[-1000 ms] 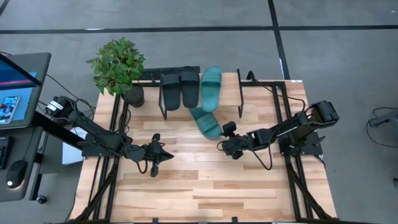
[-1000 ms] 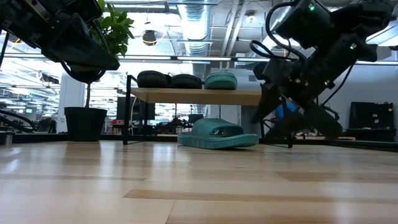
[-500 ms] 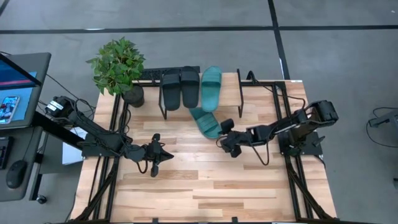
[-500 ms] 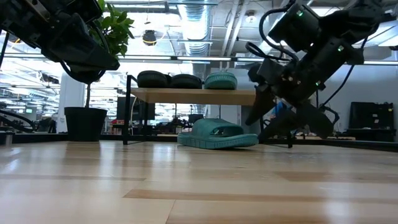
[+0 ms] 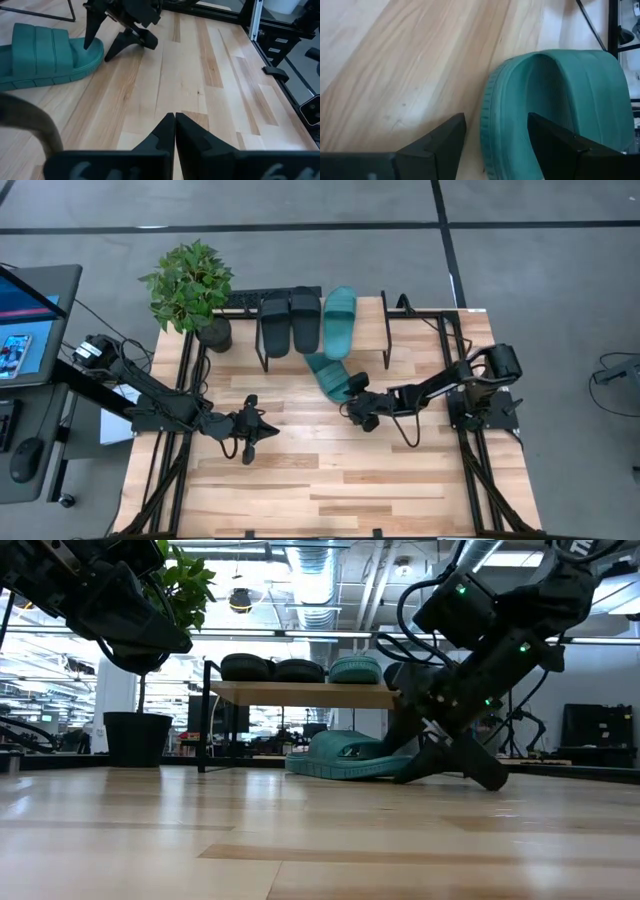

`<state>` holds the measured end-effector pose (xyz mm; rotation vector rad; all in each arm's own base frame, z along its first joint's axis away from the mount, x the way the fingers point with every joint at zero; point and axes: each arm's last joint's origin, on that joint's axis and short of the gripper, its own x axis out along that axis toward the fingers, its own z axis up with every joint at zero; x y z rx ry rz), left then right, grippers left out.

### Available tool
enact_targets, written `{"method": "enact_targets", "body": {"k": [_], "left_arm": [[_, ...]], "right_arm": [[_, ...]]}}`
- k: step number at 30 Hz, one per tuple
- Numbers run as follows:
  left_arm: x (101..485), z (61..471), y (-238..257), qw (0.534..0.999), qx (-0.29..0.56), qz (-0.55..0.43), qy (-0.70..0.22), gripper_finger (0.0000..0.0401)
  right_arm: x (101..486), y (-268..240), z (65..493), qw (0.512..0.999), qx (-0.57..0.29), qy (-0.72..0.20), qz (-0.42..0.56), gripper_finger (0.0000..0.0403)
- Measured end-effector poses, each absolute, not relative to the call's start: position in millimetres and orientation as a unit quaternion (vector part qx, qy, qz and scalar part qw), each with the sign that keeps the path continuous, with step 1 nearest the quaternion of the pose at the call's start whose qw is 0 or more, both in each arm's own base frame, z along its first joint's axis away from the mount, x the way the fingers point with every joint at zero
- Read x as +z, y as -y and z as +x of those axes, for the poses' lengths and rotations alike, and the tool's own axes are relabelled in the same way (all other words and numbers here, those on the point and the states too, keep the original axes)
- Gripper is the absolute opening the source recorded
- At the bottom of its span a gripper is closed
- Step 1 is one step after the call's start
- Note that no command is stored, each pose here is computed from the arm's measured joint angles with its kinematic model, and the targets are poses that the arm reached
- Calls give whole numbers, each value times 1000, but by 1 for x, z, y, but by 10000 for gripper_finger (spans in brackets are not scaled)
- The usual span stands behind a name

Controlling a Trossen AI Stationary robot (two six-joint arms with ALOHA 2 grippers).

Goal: Pick and place slides into the shelf
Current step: Put the green pair of slippers on the shelf

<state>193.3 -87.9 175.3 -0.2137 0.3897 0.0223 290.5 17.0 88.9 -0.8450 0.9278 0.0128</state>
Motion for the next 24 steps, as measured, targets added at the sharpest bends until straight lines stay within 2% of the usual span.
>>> {"method": "enact_targets", "body": {"k": [17,24], "left_arm": [[175,193,88,975,12,-110,-193,2],[175,193,88,975,12,-110,-192,2]], "right_arm": [[99,-14,293,827,-10,-434,-358,214],[100,-26,293,806,-5,-429,-408,198]]}}
